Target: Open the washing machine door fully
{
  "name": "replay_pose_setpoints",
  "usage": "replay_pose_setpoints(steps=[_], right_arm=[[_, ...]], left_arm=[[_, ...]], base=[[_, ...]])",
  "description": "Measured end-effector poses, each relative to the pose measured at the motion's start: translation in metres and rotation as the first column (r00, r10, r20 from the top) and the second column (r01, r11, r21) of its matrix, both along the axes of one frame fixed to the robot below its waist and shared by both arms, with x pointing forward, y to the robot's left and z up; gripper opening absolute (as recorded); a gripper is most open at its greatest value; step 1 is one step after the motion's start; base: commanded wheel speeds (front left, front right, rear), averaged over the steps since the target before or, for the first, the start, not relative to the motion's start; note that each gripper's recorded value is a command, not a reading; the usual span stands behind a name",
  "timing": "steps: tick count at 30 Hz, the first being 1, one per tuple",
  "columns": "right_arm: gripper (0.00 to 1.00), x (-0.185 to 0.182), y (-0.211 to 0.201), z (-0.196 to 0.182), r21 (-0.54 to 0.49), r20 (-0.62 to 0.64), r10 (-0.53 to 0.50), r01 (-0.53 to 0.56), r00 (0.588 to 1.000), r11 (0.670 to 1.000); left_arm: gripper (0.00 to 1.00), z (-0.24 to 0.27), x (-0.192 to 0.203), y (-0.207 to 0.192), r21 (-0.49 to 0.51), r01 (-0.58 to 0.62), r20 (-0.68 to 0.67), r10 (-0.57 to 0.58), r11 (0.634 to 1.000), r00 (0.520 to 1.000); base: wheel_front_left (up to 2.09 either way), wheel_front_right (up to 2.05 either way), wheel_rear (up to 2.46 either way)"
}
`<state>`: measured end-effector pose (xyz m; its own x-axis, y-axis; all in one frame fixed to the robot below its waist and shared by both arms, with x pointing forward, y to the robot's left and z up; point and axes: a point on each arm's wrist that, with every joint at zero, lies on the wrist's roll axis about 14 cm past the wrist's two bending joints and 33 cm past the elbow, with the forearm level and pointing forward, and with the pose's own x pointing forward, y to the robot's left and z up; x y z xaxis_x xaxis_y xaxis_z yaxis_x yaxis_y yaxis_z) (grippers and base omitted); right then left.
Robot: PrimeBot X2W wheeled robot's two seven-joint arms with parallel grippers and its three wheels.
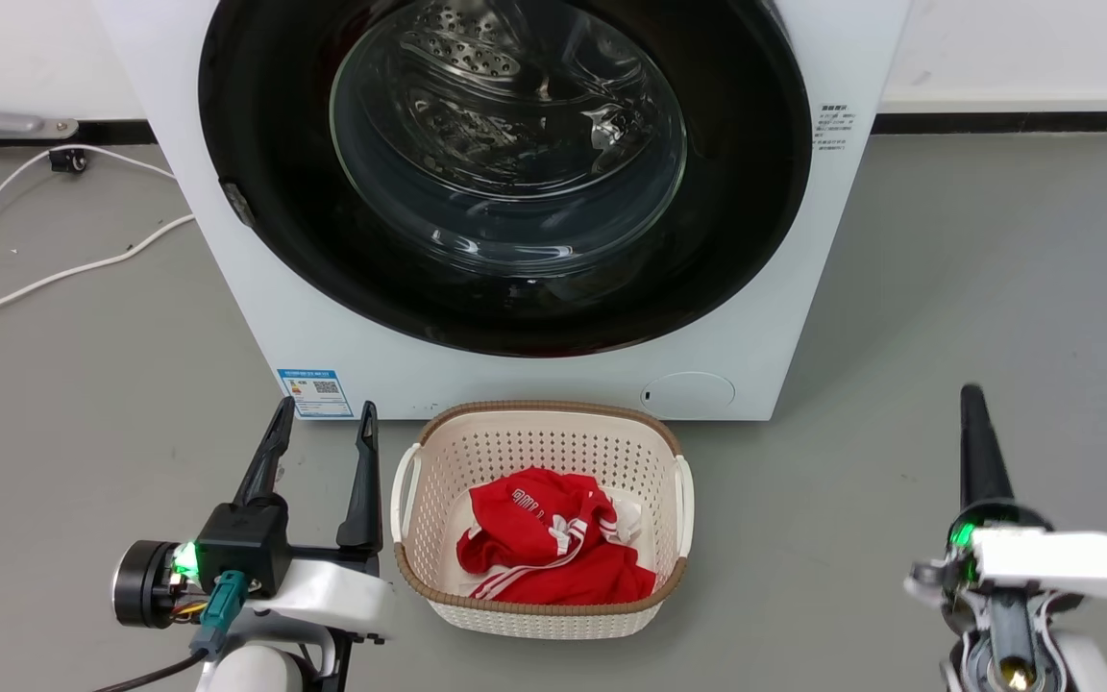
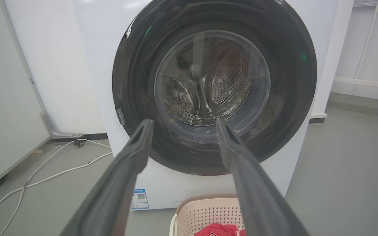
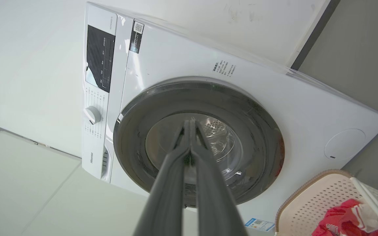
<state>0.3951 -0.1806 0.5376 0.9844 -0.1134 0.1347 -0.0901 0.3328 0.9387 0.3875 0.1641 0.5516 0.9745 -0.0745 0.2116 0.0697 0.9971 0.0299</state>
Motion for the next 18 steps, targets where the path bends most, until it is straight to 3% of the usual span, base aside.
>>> replay_pose_setpoints(steps=[4,9,11,18], right_arm=[[0.00,0.015,-0.009,0.015,0.156,0.043,-0.031,0.024,0.999,0.987],[0.00,0.045,-0.029,0.030,0.254,0.067,-0.054,0.035,0.996,0.967],[0.00,0.060,-0.041,0.034,0.335,0.065,-0.074,0.048,0.995,0.941],[0.00,0.124,-0.057,0.046,0.311,0.029,-0.041,0.030,0.999,0.950]], left_arm=[[1.00,-0.003,0.002,0.000,-0.005,0.000,-0.009,0.000,1.000,1.000],[1.00,-0.005,0.008,-0.002,-0.007,0.002,-0.015,-0.002,1.000,1.000],[1.00,-0.004,0.013,-0.001,-0.008,0.000,-0.009,0.000,1.000,1.000],[1.00,-0.005,0.034,-0.002,-0.013,0.006,-0.008,-0.006,1.000,1.000]], base=[[0.00,0.00,0.00],[0.00,0.00,0.00],[0.00,0.00,0.00],[0.00,0.00,0.00]])
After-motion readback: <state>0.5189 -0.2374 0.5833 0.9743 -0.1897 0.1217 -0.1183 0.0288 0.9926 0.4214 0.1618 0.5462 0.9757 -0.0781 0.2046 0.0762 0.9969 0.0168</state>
